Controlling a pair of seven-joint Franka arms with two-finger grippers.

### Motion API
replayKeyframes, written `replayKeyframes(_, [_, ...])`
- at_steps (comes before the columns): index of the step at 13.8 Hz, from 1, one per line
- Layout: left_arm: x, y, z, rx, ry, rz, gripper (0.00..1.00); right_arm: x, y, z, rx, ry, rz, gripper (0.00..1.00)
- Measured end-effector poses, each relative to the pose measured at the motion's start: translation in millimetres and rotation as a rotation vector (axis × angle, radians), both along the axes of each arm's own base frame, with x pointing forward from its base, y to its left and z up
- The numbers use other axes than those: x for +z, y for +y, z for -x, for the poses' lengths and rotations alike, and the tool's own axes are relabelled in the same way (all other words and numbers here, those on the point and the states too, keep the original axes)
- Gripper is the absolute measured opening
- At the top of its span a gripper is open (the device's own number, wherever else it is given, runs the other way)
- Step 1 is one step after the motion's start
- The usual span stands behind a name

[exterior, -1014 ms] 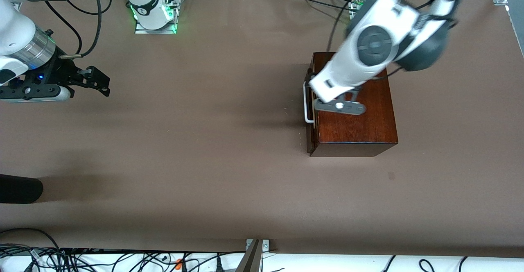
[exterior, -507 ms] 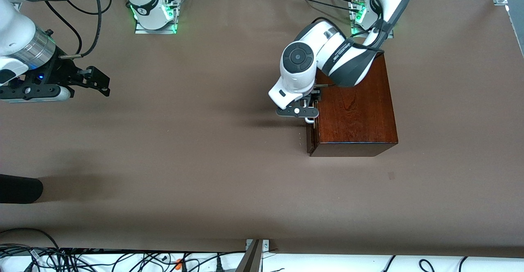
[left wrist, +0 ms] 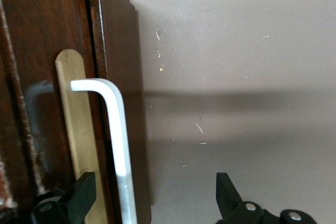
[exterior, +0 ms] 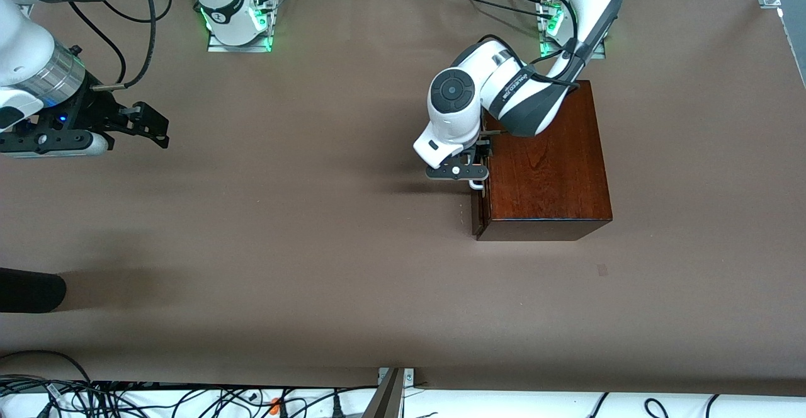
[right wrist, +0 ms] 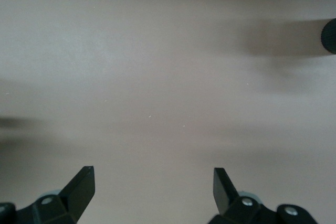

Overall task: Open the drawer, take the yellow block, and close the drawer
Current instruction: 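Lower the left gripper and hook the white drawer handle, then pull the drawer open by its handle with the left gripper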

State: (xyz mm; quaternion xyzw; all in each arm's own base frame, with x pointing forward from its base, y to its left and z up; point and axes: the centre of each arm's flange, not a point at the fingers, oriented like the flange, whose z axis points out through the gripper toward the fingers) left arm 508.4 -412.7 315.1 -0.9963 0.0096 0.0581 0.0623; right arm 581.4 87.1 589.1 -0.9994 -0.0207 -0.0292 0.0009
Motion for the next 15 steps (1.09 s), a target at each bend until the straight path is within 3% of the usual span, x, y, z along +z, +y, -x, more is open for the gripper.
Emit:
replayKeyframes(5, [-5,-8,8,-0.002,-0.043,-0.031,1.0,0,-2,0,-0.003,0.002,0.001,1.0])
replayKeyframes(9, [-38,-15,21,-0.007,-0.022,-0.053,1.0,0,-2,0,-0.003,0.003,0.001,1.0])
replayKeyframes(15, [-37,-16,21,-0.001,-0.027,-0.056,1.0,0,-2,0,-0.004,0.004,0.001,1.0])
